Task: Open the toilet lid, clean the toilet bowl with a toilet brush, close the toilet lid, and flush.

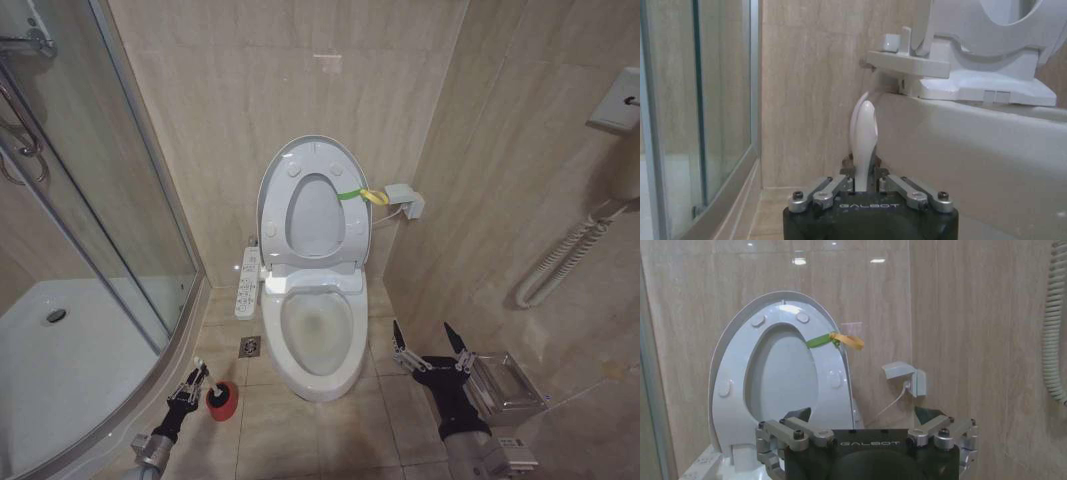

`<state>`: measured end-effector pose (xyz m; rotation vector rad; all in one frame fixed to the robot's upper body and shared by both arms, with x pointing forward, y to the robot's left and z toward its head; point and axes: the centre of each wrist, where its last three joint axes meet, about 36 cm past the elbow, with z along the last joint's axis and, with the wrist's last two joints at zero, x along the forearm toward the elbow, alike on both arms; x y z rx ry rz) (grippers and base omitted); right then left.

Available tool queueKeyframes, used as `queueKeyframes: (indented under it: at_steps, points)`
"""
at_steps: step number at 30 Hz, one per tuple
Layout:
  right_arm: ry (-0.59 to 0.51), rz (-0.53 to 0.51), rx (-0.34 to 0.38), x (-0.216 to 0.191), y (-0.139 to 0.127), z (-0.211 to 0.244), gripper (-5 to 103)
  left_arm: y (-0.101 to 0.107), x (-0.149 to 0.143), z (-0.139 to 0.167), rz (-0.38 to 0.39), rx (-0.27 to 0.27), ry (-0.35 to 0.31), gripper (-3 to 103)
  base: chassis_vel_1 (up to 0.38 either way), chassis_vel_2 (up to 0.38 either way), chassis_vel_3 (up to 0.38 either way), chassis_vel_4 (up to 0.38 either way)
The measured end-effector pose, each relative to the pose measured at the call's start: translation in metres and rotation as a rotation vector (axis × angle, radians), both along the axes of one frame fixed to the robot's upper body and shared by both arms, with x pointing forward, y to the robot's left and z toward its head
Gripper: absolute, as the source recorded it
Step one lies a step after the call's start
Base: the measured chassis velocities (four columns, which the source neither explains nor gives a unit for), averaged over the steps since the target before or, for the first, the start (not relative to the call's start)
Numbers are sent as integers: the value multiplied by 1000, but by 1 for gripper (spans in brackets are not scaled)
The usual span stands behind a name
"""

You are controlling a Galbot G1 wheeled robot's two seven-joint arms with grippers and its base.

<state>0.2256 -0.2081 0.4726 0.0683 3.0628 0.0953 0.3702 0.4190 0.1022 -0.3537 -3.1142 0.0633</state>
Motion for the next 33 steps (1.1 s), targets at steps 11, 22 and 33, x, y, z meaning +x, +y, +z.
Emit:
queueKeyframes:
  at_steps: [11, 22, 33]
  points:
    - [0, 0, 0, 0, 0, 0, 100, 2, -11, -8, 30, -5, 38, 16, 0, 0, 0, 0]
    - [0, 0, 0, 0, 0, 0, 100, 0, -13, -13, 72, -2, 60, 16, 0, 0, 0, 0]
    - [0, 0, 0, 0, 0, 0, 100, -1, -11, -10, 67, 1, 50, 16, 0, 0, 0, 0]
